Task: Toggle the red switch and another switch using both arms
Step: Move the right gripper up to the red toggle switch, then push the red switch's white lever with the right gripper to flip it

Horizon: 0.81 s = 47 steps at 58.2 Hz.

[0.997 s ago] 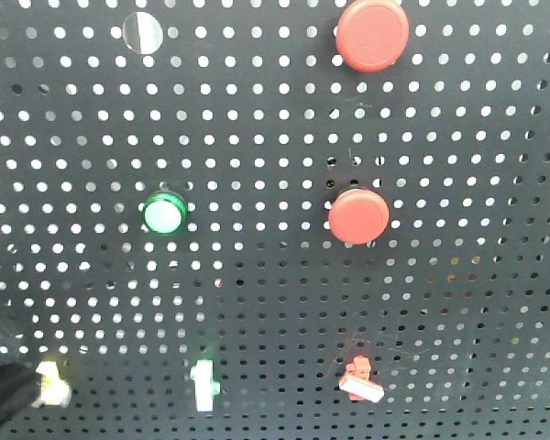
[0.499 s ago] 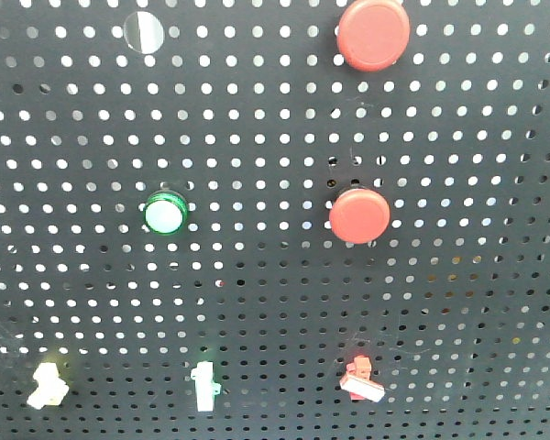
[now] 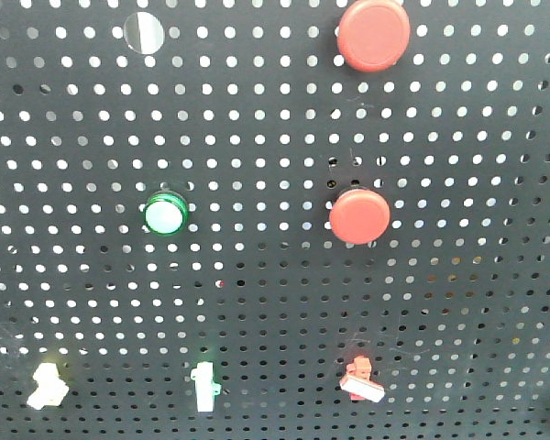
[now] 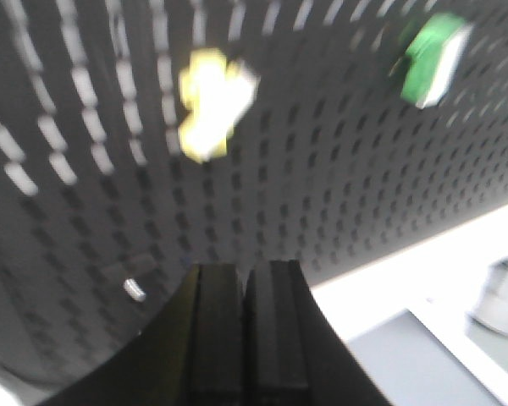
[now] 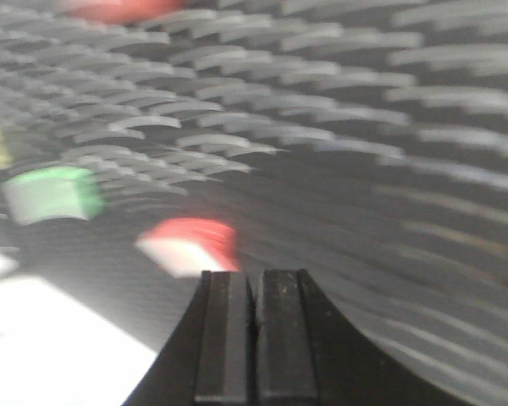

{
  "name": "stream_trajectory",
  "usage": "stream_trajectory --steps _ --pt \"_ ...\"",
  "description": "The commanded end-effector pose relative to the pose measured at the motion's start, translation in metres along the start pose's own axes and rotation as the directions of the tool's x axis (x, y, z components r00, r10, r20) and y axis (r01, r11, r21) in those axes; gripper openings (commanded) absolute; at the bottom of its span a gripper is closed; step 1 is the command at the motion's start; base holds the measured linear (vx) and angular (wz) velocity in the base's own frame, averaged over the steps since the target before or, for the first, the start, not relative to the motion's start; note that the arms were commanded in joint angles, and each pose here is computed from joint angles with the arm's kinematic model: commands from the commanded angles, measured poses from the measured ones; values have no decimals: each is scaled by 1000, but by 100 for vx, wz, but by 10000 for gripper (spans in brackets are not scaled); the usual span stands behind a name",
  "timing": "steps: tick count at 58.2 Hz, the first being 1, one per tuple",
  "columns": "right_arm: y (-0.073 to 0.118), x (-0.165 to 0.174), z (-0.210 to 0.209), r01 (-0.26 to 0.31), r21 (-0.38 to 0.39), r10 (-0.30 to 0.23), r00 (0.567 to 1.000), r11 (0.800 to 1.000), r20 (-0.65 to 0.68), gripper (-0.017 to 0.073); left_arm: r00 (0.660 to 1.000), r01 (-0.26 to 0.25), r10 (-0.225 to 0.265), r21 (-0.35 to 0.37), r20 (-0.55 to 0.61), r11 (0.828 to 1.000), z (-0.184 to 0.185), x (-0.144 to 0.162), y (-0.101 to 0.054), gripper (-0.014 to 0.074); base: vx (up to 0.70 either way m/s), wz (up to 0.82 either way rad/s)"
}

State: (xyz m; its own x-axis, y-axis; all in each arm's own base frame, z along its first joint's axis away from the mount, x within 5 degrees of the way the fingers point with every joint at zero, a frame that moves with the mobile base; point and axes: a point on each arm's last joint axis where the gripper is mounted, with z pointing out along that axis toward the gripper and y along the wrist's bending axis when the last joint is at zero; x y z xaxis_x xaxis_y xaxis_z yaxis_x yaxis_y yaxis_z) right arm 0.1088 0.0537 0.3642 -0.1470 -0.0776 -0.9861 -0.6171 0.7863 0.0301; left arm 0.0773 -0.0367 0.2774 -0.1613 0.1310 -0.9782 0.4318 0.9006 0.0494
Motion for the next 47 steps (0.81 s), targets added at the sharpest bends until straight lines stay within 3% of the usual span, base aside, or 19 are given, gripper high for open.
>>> stream_trajectory --steps 1,7,13,24,33,40,47 --pt "-9 -17 16 -75 -86 85 990 993 109 -6 994 -60 64 -47 87 997 -6 -14 3 3 0 0" --pt "-10 -12 40 -112 -228 133 988 967 76 -6 993 -101 104 -50 62 994 -6 -12 4 3 0 0" --pt "0 -2 67 -136 -303 141 990 943 -6 -6 993 -102 105 -49 59 994 -6 -11 4 3 0 0" --pt "13 3 87 -85 -200 83 996 976 -20 -6 993 -102 105 -49 57 994 -6 -10 4 3 0 0" --pt "11 3 89 -63 -119 63 998 991 -7 -6 993 -102 105 -49 57 994 -6 -10 4 3 0 0" --pt "9 6 95 -71 -110 69 997 991 -25 -6 993 -102 104 -50 57 994 -6 -10 4 3 0 0" --pt "11 17 106 -89 -162 76 994 983 -84 -6 993 -102 104 -50 58 994 -6 -10 4 3 0 0"
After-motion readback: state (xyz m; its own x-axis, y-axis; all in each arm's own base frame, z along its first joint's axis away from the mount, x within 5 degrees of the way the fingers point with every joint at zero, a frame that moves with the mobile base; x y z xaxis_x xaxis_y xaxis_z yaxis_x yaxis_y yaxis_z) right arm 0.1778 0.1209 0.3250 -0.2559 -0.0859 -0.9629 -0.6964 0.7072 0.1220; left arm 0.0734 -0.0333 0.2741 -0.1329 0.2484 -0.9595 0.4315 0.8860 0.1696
